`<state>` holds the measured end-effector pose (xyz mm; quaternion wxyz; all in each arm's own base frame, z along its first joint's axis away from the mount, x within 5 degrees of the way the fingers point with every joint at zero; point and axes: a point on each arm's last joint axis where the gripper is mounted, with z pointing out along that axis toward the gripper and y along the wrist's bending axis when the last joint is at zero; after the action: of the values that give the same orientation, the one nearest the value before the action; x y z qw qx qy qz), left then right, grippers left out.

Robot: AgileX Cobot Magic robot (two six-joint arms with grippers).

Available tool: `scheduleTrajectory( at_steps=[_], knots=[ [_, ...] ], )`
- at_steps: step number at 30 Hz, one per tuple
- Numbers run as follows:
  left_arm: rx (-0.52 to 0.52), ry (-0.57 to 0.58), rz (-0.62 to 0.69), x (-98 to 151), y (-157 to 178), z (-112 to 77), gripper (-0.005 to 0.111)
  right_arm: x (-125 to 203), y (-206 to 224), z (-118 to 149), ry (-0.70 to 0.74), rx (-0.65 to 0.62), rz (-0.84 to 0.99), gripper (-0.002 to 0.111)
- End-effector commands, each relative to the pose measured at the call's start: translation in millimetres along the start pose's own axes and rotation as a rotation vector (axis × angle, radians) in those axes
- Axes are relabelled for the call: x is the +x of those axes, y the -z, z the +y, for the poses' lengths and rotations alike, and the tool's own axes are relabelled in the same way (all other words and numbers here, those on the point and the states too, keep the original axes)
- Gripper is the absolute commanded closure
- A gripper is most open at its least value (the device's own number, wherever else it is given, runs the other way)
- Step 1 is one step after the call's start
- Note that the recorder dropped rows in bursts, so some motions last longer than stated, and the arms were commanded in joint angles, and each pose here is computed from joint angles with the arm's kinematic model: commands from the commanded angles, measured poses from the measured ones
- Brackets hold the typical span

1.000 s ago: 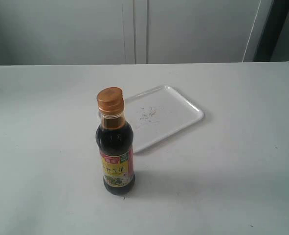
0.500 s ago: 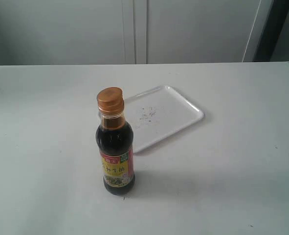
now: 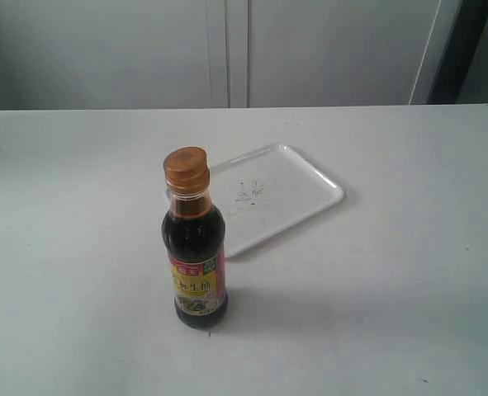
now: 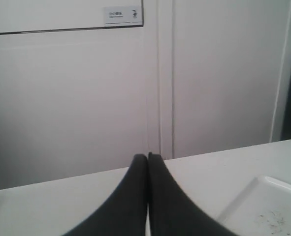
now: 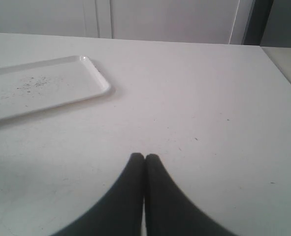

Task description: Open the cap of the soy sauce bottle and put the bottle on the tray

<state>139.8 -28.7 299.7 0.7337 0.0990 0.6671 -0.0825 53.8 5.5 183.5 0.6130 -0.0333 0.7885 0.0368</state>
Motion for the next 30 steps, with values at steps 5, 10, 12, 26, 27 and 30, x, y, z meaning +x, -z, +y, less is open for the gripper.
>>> scheduleTrajectory(
  at_steps=[5,10,12,26,27,30],
  knots=[
    [0.276,-0.016,-0.065,-3.9,-39.8,-18.0,0.107,-0.6,0.3,-0.2,-0.006,0.004,-0.014,0.108],
    [0.394,0.008,-0.069,-1.7,-52.3,-25.6,0.107,-0.6,0.3,-0.2,-0.006,0.004,-0.014,0.108],
    [0.478,0.028,-0.103,-1.7,-54.9,-31.5,0.107,-0.6,0.3,-0.2,-0.006,0.004,-0.014,0.108],
    [0.724,0.018,-0.101,-0.2,-51.0,-54.5,0.092,-0.6,0.3,-0.2,-0.006,0.004,-0.014,0.108],
    [0.739,0.018,-0.108,-2.5,-51.1,-57.2,0.084,-0.6,0.3,-0.2,-0.006,0.004,-0.014,0.108],
    [0.789,0.015,-0.145,-14.3,-52.4,-66.5,0.045,-0.6,0.3,-0.2,-0.006,0.004,-0.014,0.108]
  ],
)
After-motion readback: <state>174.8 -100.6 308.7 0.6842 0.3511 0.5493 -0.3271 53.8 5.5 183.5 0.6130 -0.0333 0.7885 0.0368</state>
